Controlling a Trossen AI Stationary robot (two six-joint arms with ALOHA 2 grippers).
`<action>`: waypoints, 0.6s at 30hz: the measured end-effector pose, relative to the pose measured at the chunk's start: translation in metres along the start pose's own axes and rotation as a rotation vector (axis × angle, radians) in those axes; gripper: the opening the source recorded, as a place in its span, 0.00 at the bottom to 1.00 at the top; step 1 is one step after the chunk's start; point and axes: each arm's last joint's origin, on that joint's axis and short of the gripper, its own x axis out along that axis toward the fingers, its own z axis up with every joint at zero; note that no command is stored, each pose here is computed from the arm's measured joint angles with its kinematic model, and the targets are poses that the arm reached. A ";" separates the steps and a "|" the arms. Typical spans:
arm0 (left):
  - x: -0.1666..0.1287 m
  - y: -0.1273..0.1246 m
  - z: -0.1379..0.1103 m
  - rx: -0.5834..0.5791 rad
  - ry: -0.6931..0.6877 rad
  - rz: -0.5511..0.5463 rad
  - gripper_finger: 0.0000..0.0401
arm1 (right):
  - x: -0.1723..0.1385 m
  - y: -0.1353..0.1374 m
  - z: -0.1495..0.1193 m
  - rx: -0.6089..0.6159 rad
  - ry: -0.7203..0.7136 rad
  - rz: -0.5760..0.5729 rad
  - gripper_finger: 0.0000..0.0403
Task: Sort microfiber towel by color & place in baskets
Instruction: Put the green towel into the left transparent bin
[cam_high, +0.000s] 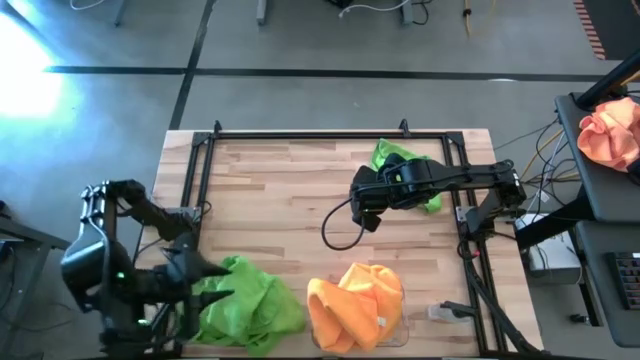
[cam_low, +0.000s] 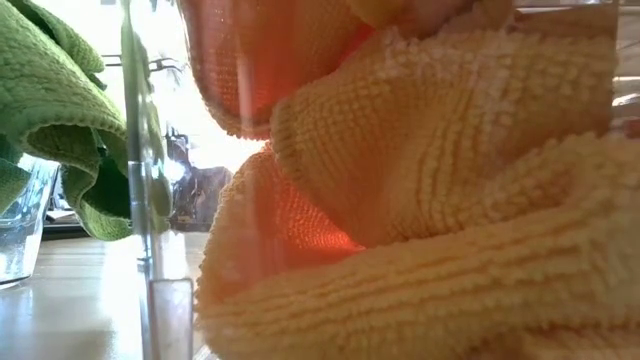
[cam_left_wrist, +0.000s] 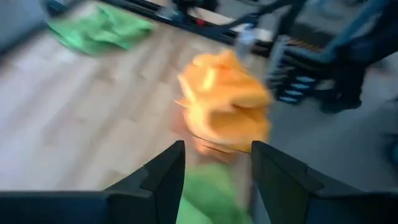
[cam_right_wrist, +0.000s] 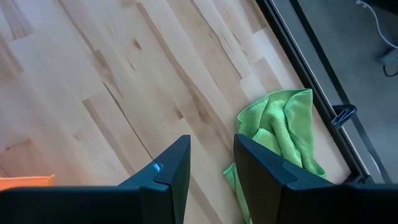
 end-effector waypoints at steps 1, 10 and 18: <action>0.005 -0.001 0.002 0.029 -0.002 0.035 0.42 | 0.000 0.000 0.000 -0.002 0.003 -0.002 0.29; 0.077 -0.006 0.021 0.308 0.015 0.272 0.42 | 0.000 -0.001 -0.003 -0.020 0.030 -0.009 0.29; 0.103 0.029 0.025 0.295 0.024 0.435 0.40 | -0.005 0.005 -0.009 -0.130 0.099 0.135 0.25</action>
